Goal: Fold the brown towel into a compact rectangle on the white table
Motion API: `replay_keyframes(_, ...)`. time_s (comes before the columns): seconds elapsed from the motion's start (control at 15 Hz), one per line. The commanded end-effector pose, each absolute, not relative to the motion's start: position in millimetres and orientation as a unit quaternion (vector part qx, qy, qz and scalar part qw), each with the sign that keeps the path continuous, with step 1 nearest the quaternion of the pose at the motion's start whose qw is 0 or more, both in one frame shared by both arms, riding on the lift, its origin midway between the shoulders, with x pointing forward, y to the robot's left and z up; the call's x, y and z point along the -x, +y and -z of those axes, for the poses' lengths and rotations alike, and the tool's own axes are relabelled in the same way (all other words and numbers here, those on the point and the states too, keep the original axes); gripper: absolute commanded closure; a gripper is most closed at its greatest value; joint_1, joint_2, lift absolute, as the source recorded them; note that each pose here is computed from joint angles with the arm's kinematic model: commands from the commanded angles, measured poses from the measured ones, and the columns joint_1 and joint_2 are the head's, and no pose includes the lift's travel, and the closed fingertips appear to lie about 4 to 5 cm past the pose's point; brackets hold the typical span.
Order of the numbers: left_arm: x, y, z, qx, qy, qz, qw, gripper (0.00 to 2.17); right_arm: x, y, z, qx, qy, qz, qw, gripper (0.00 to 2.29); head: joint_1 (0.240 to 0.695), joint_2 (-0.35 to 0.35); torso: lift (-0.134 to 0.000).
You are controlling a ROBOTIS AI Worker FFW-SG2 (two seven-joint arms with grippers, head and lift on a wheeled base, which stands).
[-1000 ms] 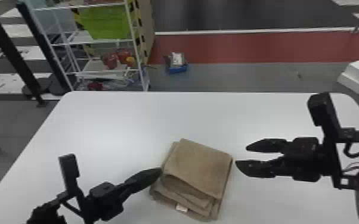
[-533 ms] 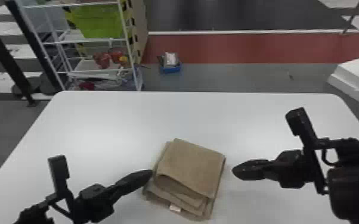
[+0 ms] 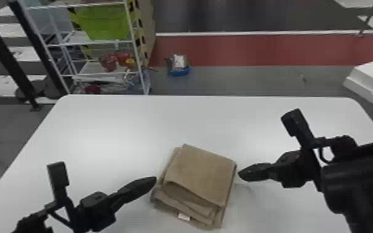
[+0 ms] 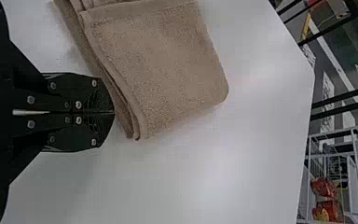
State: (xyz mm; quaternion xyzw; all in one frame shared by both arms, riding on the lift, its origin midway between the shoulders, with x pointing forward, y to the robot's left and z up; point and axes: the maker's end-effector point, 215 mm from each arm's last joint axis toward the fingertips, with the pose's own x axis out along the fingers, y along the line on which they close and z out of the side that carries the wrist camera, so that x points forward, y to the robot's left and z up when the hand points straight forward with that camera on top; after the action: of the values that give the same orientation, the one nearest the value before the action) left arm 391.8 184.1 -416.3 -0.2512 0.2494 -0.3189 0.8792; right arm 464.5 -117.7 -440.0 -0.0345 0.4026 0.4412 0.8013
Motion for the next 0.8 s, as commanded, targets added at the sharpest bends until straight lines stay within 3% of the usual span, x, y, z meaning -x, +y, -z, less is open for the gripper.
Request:
replay_keyframes(0.0, -392, 193, 414, 0.251, 0.247, 0.313, 0.882, 1.44, -475, -110, 445, 0.044, 0.402, -0.442, 0.800, 1.85, 0.695, 0.085, -0.123)
replay_keyframes(0.73, -384, 203, 410, 0.263, 0.254, 0.309, 0.878, 1.44, -505, -67, 444, 0.060, 0.376, -0.454, 0.806, 1.85, 0.695, 0.155, -0.123)
